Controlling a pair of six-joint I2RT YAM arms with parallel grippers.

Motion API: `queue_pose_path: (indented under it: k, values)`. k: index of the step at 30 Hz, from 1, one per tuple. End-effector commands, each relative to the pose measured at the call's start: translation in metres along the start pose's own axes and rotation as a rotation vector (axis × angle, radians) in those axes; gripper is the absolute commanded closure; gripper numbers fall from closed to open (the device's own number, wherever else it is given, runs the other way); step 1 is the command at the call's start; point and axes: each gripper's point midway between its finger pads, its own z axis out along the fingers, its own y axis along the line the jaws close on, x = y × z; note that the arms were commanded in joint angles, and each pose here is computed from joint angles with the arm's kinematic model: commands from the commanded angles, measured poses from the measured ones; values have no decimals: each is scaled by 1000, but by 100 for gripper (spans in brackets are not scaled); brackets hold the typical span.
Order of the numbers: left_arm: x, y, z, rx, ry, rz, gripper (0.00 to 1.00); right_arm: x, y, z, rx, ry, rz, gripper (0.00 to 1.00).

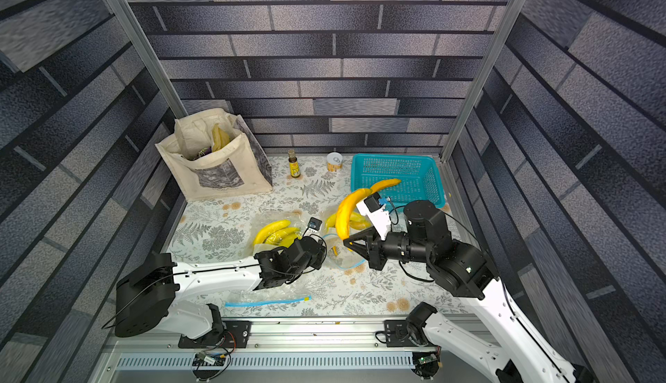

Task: Open the zip-top bag and take out the banana
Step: Pick up the banana from the zipper food storage bag, then place the banana in the basket.

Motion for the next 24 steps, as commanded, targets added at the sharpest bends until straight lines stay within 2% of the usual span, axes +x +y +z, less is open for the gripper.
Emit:
queue_pose_path:
  k: [1,5,9,12,14,18,20,22,24]
  values:
    - [-13,-14,-2,43,-31,-6,93,-25,-85,16,326,19,-34,96]
    - [-16,-22,-1,59,-32,-4,93,-39,-190,61,433,101,93,100]
    - [-23,-27,0,70,-44,-11,92,-33,-278,96,591,189,120,100]
    - [-25,-27,2,62,-46,-12,92,-24,-324,112,657,215,157,100]
    - [-24,-26,5,60,-37,-17,91,-6,-353,119,679,279,240,100]
    - [-21,-22,6,55,-30,-31,91,16,-381,130,679,343,325,100]
    - [-20,-21,7,55,-31,-38,91,15,-384,131,686,332,315,92]
    - [-20,-22,8,57,-32,-41,91,7,-381,127,694,306,307,78]
    - [-21,-23,10,58,-31,-40,91,-5,-373,119,702,257,302,56]
